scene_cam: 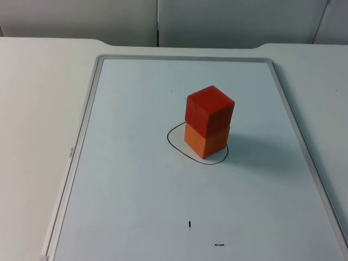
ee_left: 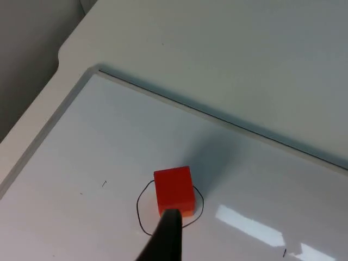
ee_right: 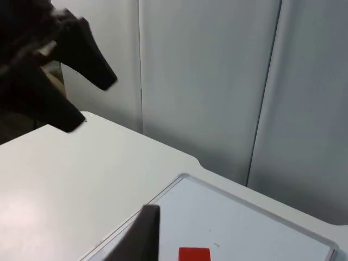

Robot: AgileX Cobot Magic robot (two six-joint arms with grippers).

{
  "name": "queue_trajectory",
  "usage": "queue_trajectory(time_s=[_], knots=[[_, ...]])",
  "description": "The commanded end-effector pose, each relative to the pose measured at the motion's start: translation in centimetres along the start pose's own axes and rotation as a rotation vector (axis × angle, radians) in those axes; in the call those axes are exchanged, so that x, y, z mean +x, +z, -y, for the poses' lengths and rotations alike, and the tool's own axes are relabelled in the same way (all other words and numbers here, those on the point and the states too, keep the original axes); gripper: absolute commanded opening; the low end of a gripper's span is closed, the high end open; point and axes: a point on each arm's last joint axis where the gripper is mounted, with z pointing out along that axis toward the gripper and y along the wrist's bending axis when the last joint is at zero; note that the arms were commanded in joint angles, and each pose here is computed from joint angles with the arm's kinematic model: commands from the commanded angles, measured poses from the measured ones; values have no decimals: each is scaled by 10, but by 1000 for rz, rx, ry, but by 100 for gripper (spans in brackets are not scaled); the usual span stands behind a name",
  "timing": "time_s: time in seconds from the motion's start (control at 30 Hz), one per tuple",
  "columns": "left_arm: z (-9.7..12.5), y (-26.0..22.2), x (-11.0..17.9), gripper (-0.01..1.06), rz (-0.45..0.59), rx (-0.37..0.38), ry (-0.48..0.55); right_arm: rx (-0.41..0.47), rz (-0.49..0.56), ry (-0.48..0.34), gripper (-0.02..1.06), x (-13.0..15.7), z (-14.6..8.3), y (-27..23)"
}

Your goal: Pick up one cube with the left hand and another cube with the right hand. First place the cube in the right hand at the target position, then stack the cube in the left hand on top.

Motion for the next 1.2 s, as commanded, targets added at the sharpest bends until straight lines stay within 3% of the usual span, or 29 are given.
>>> queue_trajectory(time_s=[0.0, 0.27, 0.6, 0.87, 1.0, 1.17], knots=[[10, -19, 1, 85, 4, 5, 8, -5, -15, -11, 104, 3, -1, 0], [35, -62, 30, 85, 91, -44, 17, -11, -65, -11, 104, 7, -1, 0], [80, -87, 138, 85, 163, -163, -49, -47, -151, 37, 104, 63, -10, 10], [111, -102, 203, 85, 234, -183, -113, -53, -109, 45, 104, 79, -12, -7], [126, -104, 239, 85, 302, -189, -198, -51, -81, 52, 104, 89, -13, -18], [133, -100, 271, 85, 313, -232, -231, -46, -65, 79, 104, 96, -13, -24]])
